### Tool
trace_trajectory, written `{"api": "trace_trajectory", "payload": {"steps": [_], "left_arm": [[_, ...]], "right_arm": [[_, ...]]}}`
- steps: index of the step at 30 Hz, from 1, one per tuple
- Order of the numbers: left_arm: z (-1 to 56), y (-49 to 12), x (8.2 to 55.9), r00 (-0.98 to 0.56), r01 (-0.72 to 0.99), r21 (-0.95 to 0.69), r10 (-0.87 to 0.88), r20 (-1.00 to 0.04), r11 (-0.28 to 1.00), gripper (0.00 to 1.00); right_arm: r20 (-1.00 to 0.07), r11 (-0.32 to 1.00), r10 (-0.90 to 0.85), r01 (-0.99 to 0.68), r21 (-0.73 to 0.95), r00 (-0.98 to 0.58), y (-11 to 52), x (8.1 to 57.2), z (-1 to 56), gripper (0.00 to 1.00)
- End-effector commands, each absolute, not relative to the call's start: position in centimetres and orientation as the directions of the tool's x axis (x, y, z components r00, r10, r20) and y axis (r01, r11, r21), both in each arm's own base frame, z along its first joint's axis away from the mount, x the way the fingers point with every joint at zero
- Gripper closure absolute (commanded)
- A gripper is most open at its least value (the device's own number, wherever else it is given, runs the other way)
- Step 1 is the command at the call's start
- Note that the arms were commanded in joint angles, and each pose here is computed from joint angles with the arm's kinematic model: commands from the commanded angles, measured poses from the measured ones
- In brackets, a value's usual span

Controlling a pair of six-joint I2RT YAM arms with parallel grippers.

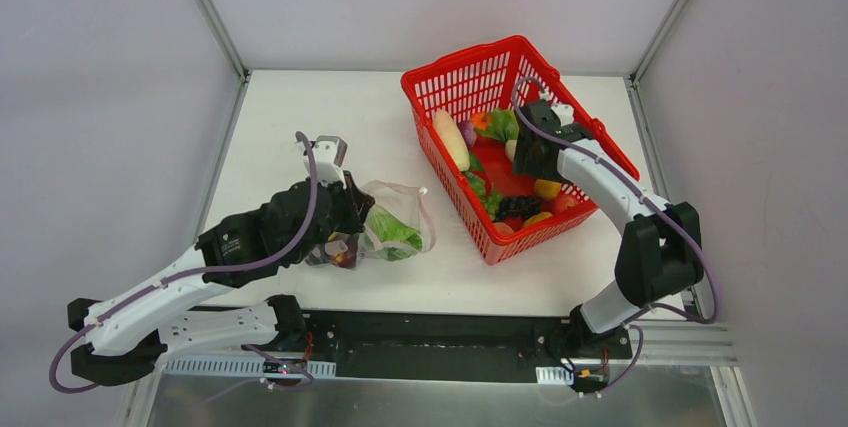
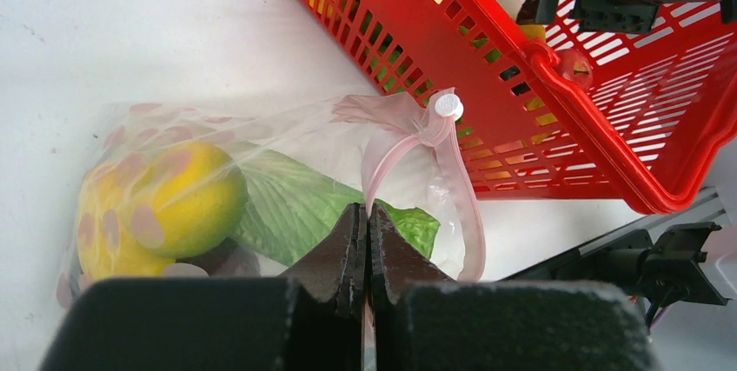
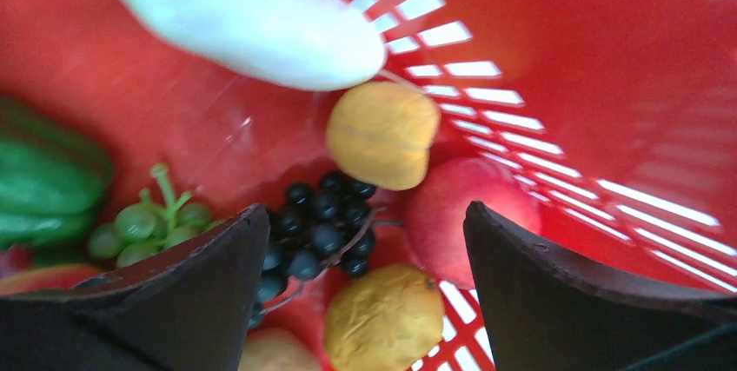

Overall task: Place the food in the zip-top bag and seal the zipper
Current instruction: Pick up the fake fruit from the bin.

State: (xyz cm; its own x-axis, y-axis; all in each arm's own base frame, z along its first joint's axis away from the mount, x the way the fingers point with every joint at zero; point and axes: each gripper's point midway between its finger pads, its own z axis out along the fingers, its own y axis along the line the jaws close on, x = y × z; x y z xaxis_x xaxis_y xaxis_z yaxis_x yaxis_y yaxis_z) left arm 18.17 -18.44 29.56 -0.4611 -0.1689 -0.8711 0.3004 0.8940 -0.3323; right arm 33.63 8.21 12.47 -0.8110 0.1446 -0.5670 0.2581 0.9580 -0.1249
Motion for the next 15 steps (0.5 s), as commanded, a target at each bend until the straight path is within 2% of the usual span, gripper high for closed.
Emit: {"api": "trace_trajectory", "payload": {"steps": [1,5,9,12,14,15], "left_arm": [[31.1,-18.1,18.5,-0.432,0.289,-0.349,-0.203,-0.879,0.891,1.0],[31.1,-17.8,18.4,-0.425,0.298,-0.347,-0.201,-0.882,0.889,1.0],[31.2,-17.4,18.4,-0.414,0.297,-0.335,-0.195,-0.889,0.894,1.0],[31.3,-17.2,18.4,-0.41,0.296,-0.337,-0.2,-0.89,0.894,1.0],[31.2,-17.1,18.3,-0.409,0.296,-0.344,-0.208,-0.889,0.891,1.0],[31.1,-17.1,18.3,-0.409,0.295,-0.347,-0.21,-0.888,0.89,1.0]], "right_arm": [[-0.593,0.899,0.108,0.333,-0.285,-0.798,4.1,34.0,12.7,0.15],[-0.518,0.872,0.087,0.317,-0.374,-0.851,3.4,33.6,9.9,0.15],[-0.449,0.895,0.117,0.29,-0.339,-0.886,4.7,33.5,7.6,0.15],[-0.446,0.902,0.136,0.297,-0.313,-0.885,5.0,33.7,6.8,0.15],[-0.425,0.912,0.169,0.305,-0.276,-0.889,5.2,33.7,5.7,0.19],[-0.406,0.917,0.182,0.304,-0.258,-0.895,5.4,33.7,5.3,0.25]]}}
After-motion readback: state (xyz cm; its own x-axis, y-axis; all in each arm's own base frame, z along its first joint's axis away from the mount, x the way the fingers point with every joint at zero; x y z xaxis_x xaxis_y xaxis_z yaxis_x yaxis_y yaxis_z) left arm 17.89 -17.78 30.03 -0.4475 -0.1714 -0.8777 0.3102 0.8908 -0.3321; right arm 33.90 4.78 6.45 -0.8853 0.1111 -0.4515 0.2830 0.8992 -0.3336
